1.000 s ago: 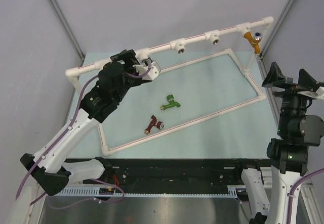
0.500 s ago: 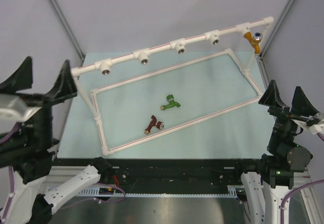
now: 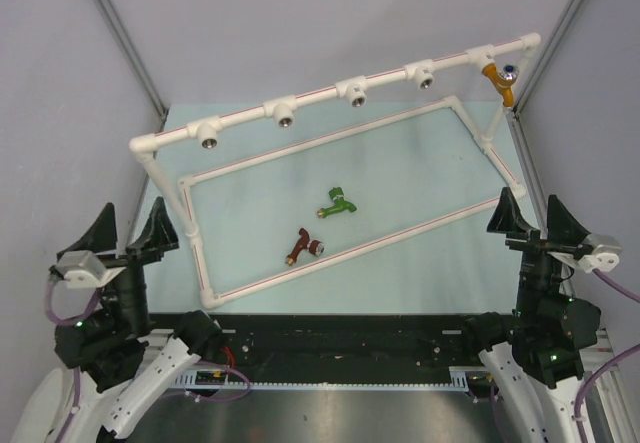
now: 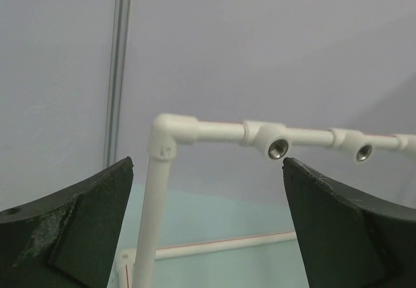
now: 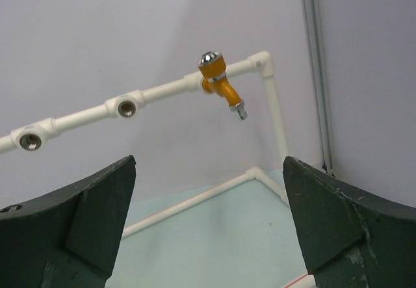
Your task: Install the water faucets
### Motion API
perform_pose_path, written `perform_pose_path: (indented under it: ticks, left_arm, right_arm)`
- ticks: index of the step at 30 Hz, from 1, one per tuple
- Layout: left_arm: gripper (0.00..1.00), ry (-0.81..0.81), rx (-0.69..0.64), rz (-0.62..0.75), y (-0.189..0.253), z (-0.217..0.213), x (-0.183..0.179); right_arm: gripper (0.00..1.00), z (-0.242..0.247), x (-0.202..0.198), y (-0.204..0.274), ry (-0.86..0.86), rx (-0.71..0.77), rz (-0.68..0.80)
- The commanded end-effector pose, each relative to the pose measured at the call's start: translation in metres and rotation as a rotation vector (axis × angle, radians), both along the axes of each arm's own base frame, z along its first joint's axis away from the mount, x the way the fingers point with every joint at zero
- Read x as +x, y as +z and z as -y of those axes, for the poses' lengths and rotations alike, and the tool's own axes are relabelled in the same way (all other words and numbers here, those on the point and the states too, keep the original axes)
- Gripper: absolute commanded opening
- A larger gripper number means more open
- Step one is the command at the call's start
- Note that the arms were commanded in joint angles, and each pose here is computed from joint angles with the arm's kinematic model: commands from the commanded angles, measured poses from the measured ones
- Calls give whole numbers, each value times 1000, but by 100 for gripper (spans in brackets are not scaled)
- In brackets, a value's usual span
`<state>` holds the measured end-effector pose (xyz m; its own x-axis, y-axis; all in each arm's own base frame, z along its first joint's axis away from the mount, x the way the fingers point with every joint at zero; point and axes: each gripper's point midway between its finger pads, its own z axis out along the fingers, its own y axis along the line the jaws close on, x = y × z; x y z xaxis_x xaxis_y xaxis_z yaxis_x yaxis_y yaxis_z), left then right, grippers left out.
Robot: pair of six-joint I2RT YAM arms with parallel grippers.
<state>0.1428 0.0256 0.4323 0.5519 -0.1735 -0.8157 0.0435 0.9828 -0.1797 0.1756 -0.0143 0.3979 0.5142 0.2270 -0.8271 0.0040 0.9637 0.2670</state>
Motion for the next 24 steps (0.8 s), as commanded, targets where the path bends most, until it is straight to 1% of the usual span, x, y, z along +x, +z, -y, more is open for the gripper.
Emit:
perform_pose_path:
  ticks: [1, 2, 3, 5, 8, 9, 12, 13, 16, 18, 24]
  left_arm:
    - [100, 53, -172, -13, -42, -23, -4]
    - [100, 90, -202, -50, -52, -29, -1]
    - [100, 110, -161, -121, -64, -24, 8]
    - [100, 124, -138, -147, -70, -21, 14]
    - [100, 103, -92, -147, -81, -10, 20]
    - [100, 73, -80, -120, -78, -5, 18]
    - [100, 78, -74, -119, -81, -4, 19]
    - [100, 66, -84, -113, -80, -2, 18]
    - [100, 47, -77, -110, -79, 0, 17]
    - [100, 49, -76, -115, -80, 0, 17]
    - [100, 34, -78, -102, -78, 3, 18]
  right_arm:
    - [100, 3, 3, -13, -40, -47, -35]
    - [100, 2, 5, -15, -37, -51, -42]
    - [100, 1, 5, -16, -32, -46, -44]
    - [100, -1, 7, -18, -19, -39, -47]
    - [100, -8, 7, -15, 23, -35, -31]
    - [100, -9, 5, -13, 31, -42, -22]
    - [100, -11, 4, -10, 59, 2, -4]
    - [100, -12, 4, -11, 76, 46, -3]
    - [100, -9, 8, -16, 78, 107, -17]
    - [100, -12, 10, -17, 92, 113, -16]
    - [100, -4, 13, -20, 46, 117, -27]
